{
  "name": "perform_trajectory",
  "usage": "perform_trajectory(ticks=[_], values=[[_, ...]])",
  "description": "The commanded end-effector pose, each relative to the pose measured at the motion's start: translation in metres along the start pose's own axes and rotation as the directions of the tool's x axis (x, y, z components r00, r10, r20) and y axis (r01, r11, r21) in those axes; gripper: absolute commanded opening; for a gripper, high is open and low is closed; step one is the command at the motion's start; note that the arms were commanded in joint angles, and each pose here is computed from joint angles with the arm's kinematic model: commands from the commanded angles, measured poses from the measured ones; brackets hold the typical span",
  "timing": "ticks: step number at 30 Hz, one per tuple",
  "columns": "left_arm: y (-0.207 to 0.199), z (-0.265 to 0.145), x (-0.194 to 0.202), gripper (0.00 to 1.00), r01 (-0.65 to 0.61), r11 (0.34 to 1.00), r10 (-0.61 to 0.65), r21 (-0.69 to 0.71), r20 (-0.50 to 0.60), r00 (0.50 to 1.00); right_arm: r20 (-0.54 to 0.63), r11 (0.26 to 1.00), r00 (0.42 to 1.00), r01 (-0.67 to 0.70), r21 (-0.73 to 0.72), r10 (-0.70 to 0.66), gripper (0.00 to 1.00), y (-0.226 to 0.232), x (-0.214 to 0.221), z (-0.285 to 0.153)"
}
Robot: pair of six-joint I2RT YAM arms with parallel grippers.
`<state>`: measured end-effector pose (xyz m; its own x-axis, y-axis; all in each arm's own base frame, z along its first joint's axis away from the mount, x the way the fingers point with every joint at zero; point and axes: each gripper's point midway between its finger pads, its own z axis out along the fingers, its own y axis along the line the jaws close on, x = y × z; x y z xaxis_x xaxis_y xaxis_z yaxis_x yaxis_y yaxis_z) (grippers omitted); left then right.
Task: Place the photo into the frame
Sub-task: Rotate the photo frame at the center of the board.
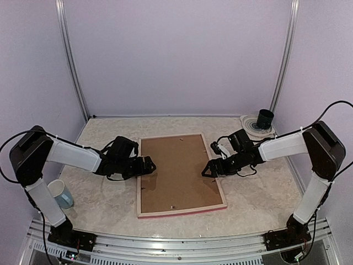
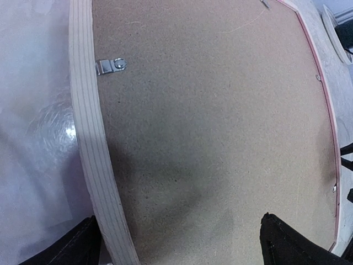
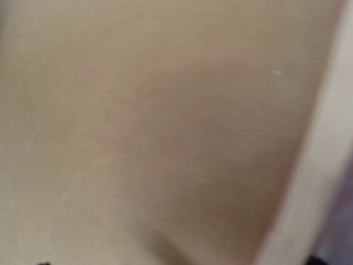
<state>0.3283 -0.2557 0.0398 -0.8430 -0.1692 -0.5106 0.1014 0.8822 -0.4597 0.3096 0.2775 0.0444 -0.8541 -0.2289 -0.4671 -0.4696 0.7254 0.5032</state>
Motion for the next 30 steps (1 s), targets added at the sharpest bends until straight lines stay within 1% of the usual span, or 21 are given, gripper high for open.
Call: perform_trajectory(ticks=[1,9,16,21,25,27,30], values=[[-0.019,0.013,-0.015,0.99,-0.048,0.998,0.048,0.050,0.003,0.999,-0.035,1.000,0.999,0.010,-0.019,-0.010,0.99,0.011,0.020,0.002],[-0.026,0.044,-0.038,0.99,-0.103,0.994,0.104,0.040,-0.013,0.994,-0.074,0.999,0.996,0.045,-0.023,-0.047,0.99,0.035,0.044,0.002],[-0.035,0.065,-0.064,0.99,-0.156,0.987,0.156,0.047,0.000,0.988,-0.095,0.998,0.994,0.056,-0.035,-0.059,0.99,0.060,0.071,-0.006],[-0.034,0.078,-0.088,0.99,-0.151,0.988,0.150,0.038,0.022,0.988,-0.107,0.996,0.991,0.079,-0.052,-0.084,0.99,0.083,0.087,-0.011],[-0.010,0.063,-0.115,0.99,-0.070,0.998,0.070,-0.004,0.082,0.994,-0.061,0.996,0.995,0.077,0.034,-0.075,0.99,0.074,0.079,-0.029],[0.004,0.045,-0.127,0.99,-0.025,0.999,0.028,-0.025,0.123,0.992,-0.034,0.994,0.996,0.080,0.078,-0.078,0.99,0.068,0.070,-0.042],[0.008,0.013,-0.139,0.99,-0.002,0.999,0.011,-0.049,0.184,0.983,0.024,0.993,0.997,0.070,0.099,-0.073,0.99,0.060,0.052,-0.060]])
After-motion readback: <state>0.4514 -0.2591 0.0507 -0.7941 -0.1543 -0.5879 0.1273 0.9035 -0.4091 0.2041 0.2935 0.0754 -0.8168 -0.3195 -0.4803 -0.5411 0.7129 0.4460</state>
